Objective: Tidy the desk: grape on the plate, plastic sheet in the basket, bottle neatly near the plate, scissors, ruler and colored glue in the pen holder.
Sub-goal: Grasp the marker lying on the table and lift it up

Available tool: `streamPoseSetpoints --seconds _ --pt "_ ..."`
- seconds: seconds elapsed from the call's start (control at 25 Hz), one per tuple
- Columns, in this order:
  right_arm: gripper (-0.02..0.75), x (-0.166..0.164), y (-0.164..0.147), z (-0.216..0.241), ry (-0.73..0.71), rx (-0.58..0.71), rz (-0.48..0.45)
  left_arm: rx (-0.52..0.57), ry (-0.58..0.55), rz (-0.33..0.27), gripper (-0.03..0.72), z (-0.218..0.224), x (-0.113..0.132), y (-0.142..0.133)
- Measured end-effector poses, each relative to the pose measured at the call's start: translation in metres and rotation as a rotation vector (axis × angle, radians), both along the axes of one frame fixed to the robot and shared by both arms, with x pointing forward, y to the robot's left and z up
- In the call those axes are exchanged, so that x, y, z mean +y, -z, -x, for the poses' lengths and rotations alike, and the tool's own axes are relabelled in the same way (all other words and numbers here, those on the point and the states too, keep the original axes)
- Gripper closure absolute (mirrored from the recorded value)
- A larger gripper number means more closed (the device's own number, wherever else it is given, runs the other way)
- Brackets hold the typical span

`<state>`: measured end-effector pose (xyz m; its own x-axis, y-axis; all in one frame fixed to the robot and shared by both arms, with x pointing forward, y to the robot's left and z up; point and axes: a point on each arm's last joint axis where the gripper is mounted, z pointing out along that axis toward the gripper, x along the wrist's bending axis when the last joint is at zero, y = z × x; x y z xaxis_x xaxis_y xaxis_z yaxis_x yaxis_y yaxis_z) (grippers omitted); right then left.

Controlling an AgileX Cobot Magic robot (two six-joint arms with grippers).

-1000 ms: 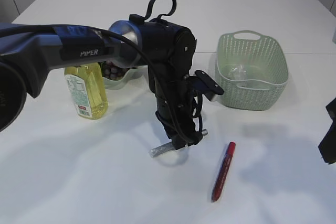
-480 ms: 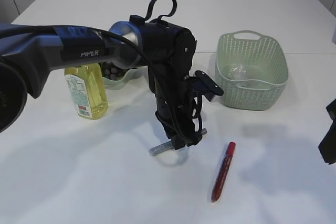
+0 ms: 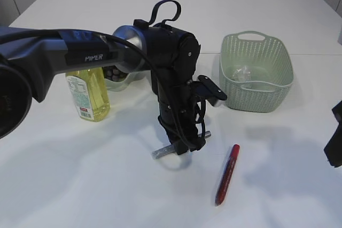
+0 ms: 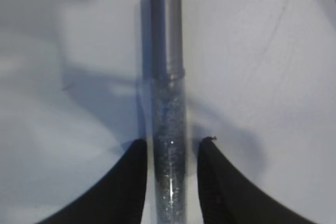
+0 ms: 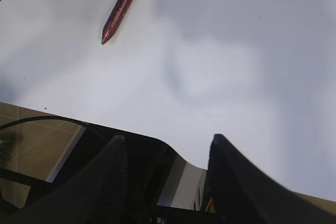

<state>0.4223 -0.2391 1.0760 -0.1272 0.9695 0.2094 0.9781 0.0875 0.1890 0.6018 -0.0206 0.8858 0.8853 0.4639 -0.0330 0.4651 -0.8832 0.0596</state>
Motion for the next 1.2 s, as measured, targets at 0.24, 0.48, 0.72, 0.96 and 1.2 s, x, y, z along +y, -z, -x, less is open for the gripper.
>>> streamPoseSetpoints --seconds 0.24,0.48,0.72,0.96,1.2 --pt "0.34 0.0 0.0 0.0 -0.001 0.0 0.0 0.0 0.0 0.0 0.461 0.0 0.0 0.0" --pt "0.341 0.0 0.0 0.0 -0.001 0.0 0.0 0.0 0.0 0.0 0.563 0.0 0.0 0.0" --pt "0.34 0.0 0.0 0.0 -0.001 0.0 0.0 -0.003 0.001 0.0 0.599 0.0 0.0 0.0" --pt "0.34 0.0 0.0 0.0 -0.001 0.0 0.0 -0.001 -0.004 -0.001 0.6 0.0 0.0 -0.002" --pt "0.341 0.0 0.0 0.0 -0.001 0.0 0.0 0.009 -0.06 -0.008 0.599 0.003 0.004 -0.022"
